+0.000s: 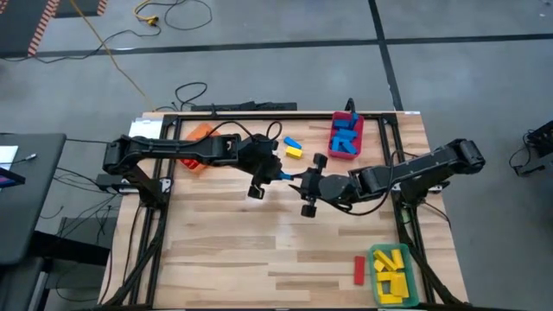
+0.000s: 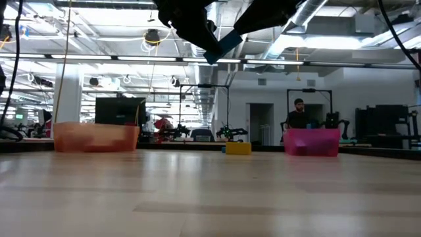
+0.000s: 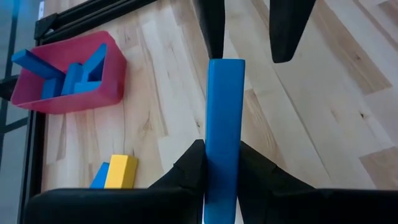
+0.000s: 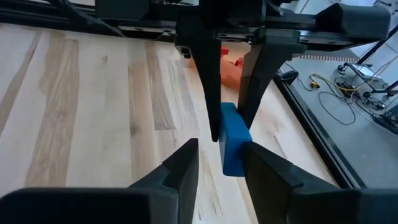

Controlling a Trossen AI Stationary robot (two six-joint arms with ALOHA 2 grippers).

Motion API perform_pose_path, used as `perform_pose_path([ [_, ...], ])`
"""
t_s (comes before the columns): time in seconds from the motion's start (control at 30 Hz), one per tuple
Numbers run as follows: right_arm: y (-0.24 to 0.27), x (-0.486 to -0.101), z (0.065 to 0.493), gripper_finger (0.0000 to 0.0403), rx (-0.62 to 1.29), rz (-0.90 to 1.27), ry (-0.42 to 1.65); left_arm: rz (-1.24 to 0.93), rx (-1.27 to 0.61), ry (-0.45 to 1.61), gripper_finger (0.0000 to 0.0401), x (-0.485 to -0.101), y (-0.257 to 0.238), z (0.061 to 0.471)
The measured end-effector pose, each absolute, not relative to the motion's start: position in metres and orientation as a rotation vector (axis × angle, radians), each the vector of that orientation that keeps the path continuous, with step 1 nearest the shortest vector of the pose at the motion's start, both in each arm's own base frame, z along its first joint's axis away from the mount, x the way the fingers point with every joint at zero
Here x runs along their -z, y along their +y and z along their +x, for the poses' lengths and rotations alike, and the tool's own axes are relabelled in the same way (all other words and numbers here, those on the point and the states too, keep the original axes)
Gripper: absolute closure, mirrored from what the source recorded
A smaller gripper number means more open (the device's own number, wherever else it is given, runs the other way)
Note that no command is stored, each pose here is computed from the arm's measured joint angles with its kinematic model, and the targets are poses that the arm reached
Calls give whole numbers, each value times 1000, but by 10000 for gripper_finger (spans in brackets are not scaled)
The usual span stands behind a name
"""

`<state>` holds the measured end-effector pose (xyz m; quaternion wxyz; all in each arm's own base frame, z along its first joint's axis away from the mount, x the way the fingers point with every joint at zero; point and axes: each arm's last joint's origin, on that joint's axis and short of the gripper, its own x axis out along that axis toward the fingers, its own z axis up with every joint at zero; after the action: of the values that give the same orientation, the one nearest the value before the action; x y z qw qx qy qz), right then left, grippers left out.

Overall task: Sort blocks
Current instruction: Put the blue block into the red bin

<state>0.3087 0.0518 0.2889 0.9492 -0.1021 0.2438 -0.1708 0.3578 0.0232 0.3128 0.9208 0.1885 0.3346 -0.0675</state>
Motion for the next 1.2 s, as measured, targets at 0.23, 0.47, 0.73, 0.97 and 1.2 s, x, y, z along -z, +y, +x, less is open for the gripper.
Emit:
perform_pose_path([
  [0.23,51,-289,309,250,350,-210,496,392,125,700,351,-312,24,357],
  [0.47,59,-299,301,205,365,-228,455,386,108,680,351,-316,25,358],
  [0.73,59,-300,300,173,369,-234,458,384,108,685,351,-315,25,358],
  [0.97,50,-293,302,177,397,-226,506,374,125,661,351,-316,23,359],
  [1.2,46,-284,311,199,381,-222,527,383,138,643,351,-317,18,361],
])
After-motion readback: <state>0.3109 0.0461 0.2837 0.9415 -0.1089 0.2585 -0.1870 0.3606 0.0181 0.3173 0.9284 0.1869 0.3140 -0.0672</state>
